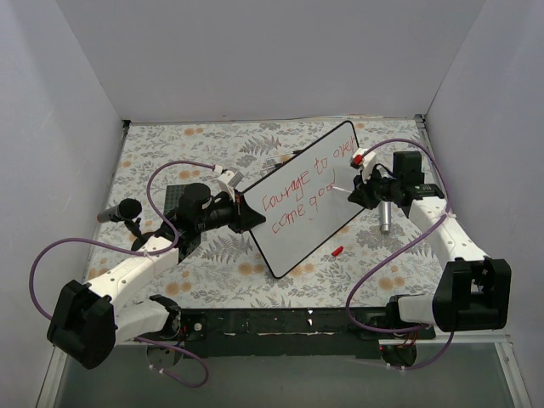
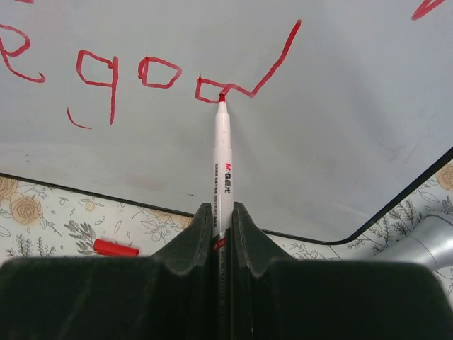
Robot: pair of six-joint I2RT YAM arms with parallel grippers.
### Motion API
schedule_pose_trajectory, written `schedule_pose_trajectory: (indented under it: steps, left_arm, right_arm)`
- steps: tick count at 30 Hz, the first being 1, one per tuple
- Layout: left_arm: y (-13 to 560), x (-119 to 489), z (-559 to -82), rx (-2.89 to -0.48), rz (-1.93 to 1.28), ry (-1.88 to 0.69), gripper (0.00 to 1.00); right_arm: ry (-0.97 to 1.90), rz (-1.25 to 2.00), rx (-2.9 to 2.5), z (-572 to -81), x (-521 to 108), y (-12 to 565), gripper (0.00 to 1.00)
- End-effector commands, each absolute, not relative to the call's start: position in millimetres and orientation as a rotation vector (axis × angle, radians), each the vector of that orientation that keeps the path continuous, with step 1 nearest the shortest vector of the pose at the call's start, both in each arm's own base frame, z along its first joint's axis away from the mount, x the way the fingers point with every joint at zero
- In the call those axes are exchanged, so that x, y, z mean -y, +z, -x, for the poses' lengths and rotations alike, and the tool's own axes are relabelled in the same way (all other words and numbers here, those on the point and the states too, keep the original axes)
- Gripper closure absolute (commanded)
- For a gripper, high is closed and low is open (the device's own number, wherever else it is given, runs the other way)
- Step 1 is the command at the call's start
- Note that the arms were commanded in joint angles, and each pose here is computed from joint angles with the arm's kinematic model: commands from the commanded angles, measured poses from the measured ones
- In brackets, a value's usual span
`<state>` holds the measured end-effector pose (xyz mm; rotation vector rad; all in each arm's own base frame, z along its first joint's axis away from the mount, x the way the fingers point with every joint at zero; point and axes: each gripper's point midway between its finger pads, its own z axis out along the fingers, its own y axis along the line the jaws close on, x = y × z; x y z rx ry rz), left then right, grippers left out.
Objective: Write a sentence on the whiteboard
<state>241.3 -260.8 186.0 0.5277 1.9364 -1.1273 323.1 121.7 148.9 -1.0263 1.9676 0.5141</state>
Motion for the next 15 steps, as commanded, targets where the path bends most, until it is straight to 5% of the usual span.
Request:
schedule_pose_trajectory:
  steps: [1,15]
  left_arm:
    - [182.6,262.5,-234.5,-1.923,-0.636,-1.104,1.0]
    - [179.2,261.5,-235.5,-1.938,-0.649,-1.087,1.0]
  right_arm:
    - [0.477,1.032,-1.971,-322.0,-118.6,148.0,0.99]
    - [0.455,1.013,-1.991,-326.3,-111.2,145.3,0.99]
